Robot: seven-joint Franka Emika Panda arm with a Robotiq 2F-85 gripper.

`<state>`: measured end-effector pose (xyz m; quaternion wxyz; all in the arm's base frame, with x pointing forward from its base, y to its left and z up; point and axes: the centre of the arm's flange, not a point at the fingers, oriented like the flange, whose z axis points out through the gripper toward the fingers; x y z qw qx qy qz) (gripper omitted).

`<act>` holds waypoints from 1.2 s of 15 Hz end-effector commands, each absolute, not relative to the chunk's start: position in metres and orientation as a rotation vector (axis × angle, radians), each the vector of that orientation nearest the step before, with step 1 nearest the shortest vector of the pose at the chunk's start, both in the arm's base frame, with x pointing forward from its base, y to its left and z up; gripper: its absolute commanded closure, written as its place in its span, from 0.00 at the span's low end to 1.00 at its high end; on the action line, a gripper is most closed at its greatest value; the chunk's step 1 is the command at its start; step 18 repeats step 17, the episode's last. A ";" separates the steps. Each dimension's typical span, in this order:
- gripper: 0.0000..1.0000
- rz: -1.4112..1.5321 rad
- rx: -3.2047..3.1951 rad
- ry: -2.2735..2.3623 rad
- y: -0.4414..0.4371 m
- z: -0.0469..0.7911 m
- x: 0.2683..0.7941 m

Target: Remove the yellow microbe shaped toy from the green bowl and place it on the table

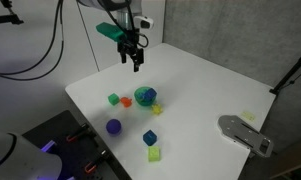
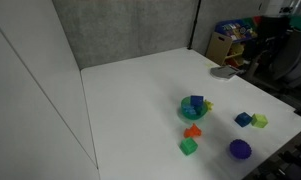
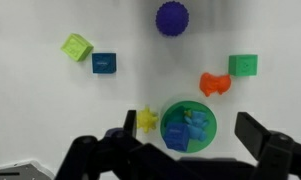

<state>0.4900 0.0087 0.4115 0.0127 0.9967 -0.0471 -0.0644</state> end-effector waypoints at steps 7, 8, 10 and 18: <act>0.00 0.076 3.126 -0.202 -0.008 0.528 0.444; 0.00 0.083 3.126 -0.207 -0.010 0.533 0.442; 0.00 0.045 3.133 -0.200 -0.012 0.538 0.439; 0.00 -0.057 3.119 -0.197 -0.009 0.524 0.433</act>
